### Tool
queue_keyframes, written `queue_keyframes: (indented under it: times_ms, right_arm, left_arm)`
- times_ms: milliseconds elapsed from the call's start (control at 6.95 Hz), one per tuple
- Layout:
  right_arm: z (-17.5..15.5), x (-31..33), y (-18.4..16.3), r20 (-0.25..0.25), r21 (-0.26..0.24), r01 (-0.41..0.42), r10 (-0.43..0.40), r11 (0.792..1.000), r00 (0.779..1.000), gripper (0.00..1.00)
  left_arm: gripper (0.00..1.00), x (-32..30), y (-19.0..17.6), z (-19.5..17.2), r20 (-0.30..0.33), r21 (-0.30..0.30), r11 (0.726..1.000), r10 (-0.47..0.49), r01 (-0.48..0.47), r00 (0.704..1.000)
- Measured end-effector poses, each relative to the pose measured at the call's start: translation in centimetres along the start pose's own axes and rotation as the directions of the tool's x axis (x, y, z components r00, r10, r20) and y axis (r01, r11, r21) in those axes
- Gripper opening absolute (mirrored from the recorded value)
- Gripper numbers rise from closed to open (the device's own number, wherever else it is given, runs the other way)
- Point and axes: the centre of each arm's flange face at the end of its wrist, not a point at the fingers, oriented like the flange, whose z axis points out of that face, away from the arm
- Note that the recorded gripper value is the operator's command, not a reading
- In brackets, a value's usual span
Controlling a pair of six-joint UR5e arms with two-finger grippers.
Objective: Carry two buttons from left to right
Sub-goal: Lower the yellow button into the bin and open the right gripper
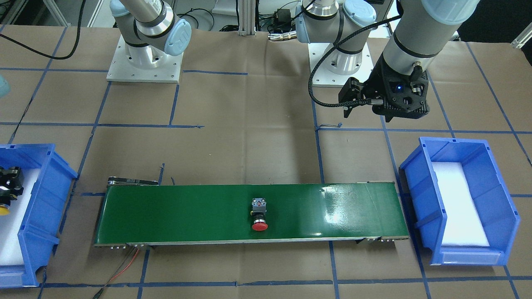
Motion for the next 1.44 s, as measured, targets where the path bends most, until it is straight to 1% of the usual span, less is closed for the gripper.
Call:
queue_keyframes:
  times_ms: [288, 432, 576, 720, 864, 1008, 1296, 1440]
  right_arm:
    - [2.3, -0.9, 1.7, 0.019, -0.026, -0.008, 0.009, 1.0, 1.0, 0.07]
    - [3.1, -0.9, 2.5, 0.03, -0.041, -0.016, 0.017, 0.999, 0.999, 0.11]
    - [3.5, -0.8, 3.0, 0.031, -0.054, -0.02, 0.022, 0.998, 0.999, 0.71]
    - [3.6, -0.7, 3.3, 0.021, -0.069, -0.022, 0.024, 0.997, 0.999, 0.95]
    - [3.7, -0.5, 3.4, 0.01, -0.08, -0.026, 0.026, 0.996, 1.0, 0.99]
    - [3.6, -0.5, 3.4, 0.007, -0.083, -0.029, 0.029, 0.996, 1.0, 0.99]
    - [3.4, -0.6, 3.3, 0.006, -0.075, -0.029, 0.03, 0.997, 1.0, 1.0]
    - [2.7, -0.4, 3.0, -0.001, -0.062, -0.029, 0.029, 0.998, 1.0, 1.0]
  left_arm:
    - [1.0, 0.0, 0.0, 0.0, 0.0, 0.0, 1.0, -0.001, 0.001, 1.0]
    - [1.0, 0.0, 0.0, 0.0, 0.0, 0.001, 1.0, -0.001, 0.001, 1.0]
    - [1.0, 0.0, 0.0, 0.0, 0.0, 0.001, 1.0, -0.001, 0.001, 1.0]
    - [1.0, 0.0, 0.0, 0.0, 0.0, 0.001, 1.0, -0.001, 0.001, 1.0]
    - [1.0, 0.0, 0.0, 0.0, 0.0, 0.0, 1.0, 0.0, 0.0, 1.0]
    - [1.0, 0.0, 0.0, 0.0, 0.0, 0.0, 1.0, 0.0, 0.0, 1.0]
    - [1.0, 0.0, 0.0, 0.0, 0.0, 0.0, 1.0, 0.0, 0.0, 1.0]
    - [1.0, 0.0, 0.0, 0.0, 0.0, 0.0, 1.0, 0.0, 0.0, 1.0]
